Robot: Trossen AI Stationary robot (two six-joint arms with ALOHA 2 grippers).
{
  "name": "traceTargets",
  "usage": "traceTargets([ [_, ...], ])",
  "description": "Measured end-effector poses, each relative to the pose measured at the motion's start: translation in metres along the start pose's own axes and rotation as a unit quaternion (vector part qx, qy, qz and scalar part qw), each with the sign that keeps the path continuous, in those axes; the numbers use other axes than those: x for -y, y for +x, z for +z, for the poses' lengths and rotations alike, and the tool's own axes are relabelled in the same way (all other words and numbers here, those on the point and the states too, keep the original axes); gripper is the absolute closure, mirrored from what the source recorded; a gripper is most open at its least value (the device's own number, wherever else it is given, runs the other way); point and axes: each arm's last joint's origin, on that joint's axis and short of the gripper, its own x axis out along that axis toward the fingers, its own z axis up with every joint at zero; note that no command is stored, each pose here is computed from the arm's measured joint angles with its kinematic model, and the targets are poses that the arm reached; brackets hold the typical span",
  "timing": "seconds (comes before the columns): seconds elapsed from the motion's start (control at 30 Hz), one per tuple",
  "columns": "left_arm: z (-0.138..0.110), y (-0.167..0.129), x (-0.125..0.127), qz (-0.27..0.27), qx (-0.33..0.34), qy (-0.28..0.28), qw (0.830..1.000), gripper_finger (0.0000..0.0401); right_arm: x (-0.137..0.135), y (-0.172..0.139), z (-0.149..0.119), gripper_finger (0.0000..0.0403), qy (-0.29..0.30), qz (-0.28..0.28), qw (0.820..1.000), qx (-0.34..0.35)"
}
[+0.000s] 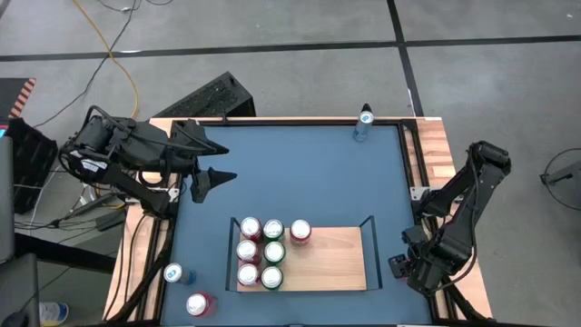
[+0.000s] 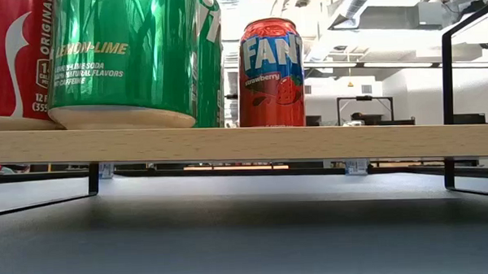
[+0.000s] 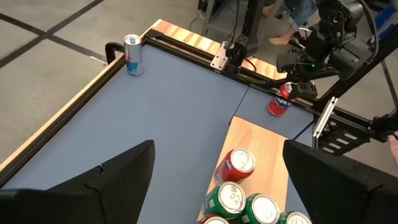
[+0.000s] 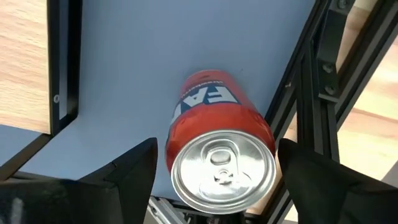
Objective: Place canned beverage on shelf
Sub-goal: Put the right orange soda can on the shelf aligned with the other orange soda can
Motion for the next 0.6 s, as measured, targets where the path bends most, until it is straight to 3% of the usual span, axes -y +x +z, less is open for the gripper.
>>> traceTargets([
  [0.43,0.000,0.000,0.000,0.001,0.000,0.002,1.000,0.0062,-0.002,0.026,0.003,0.0089,0.002,0.007,1.000,-0.031],
  [0.6,0.000,0.000,0.000,0.001,0.000,0.011,1.000,0.0062,-0.001,0.024,0.004,0.0116,0.002,0.010,0.999,-0.036],
])
